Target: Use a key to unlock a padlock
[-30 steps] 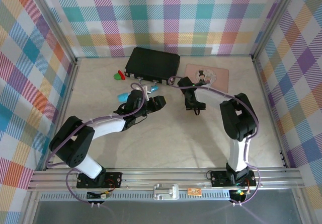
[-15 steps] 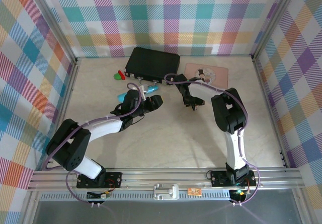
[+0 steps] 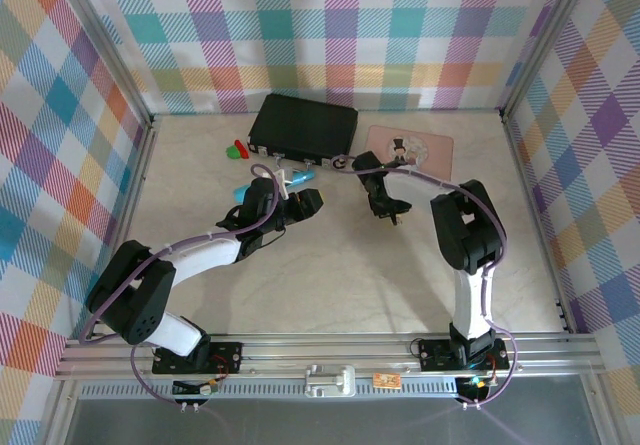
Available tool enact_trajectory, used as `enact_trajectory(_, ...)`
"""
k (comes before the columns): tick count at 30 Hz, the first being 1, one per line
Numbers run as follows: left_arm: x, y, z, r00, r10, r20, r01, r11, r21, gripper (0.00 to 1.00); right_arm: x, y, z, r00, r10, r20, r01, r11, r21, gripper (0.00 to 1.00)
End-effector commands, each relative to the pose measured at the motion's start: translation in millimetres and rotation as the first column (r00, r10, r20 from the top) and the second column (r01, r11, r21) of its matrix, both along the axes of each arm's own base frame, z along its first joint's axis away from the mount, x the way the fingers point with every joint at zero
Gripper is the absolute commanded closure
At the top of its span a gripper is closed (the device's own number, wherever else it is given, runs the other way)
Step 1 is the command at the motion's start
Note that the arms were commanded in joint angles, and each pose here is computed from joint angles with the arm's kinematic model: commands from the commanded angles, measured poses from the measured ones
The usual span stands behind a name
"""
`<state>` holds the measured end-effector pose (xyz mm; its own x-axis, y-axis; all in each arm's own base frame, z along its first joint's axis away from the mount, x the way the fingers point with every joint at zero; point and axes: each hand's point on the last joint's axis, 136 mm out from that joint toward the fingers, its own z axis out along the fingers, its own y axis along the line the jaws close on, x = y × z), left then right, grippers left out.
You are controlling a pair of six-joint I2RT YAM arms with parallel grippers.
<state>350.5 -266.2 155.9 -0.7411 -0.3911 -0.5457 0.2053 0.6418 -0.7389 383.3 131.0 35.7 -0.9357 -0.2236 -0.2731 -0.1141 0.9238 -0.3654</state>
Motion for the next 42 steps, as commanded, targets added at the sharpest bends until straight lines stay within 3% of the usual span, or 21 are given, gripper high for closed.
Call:
enact_trajectory(1, 7, 6, 10, 0.999, 0.017, 0.027, -0.017, 1.0, 0.0, 0.48, 2, 16, 7, 0.983, 0.186, 0.002, -0.186, 0.982, 0.043, 0.82)
enact_trajectory(9, 12, -2, 17, 1.0, -0.004, 0.029, 0.004, 1.0, -0.005, 0.48, 15, 31, 2, 0.891, 0.454, 0.002, -0.454, 0.891, 0.017, 0.84)
enact_trajectory(10, 12, -2, 18, 1.0, -0.004, 0.03, 0.004, 1.0, -0.003, 0.48, 16, 33, 2, 0.869, 0.496, 0.001, -0.496, 0.869, 0.01, 0.89)
enact_trajectory(14, 11, 1, 16, 1.0, 0.002, 0.03, -0.002, 1.0, 0.002, 0.48, 26, 37, 9, 0.817, 0.575, 0.033, -0.574, 0.818, -0.04, 0.91)
enact_trajectory(20, 11, 0, 6, 1.0, 0.002, 0.019, -0.002, 1.0, -0.006, 0.48, 41, 51, 23, 0.765, 0.635, 0.112, -0.632, 0.772, -0.06, 0.92)
enact_trajectory(27, 29, -23, -9, 1.0, 0.002, -0.026, -0.006, 0.984, -0.176, 0.51, 48, 65, 30, 0.686, 0.687, 0.237, -0.7, 0.713, -0.04, 0.95)
enact_trajectory(32, 39, -22, -13, 0.998, 0.051, -0.02, -0.054, 0.972, -0.23, 0.52, 56, 62, 38, 0.637, 0.698, 0.327, -0.732, 0.681, -0.028, 0.98)
enact_trajectory(38, 41, -31, -23, 0.998, 0.056, -0.03, -0.062, 0.963, -0.262, 0.52, 44, 71, 57, 0.543, 0.696, 0.47, -0.798, 0.602, 0.031, 0.98)
enact_trajectory(42, 45, -56, -29, 0.999, 0.029, -0.025, -0.034, 0.963, -0.269, 0.52, 39, 69, 56, 0.529, 0.693, 0.49, -0.81, 0.584, 0.049, 0.99)
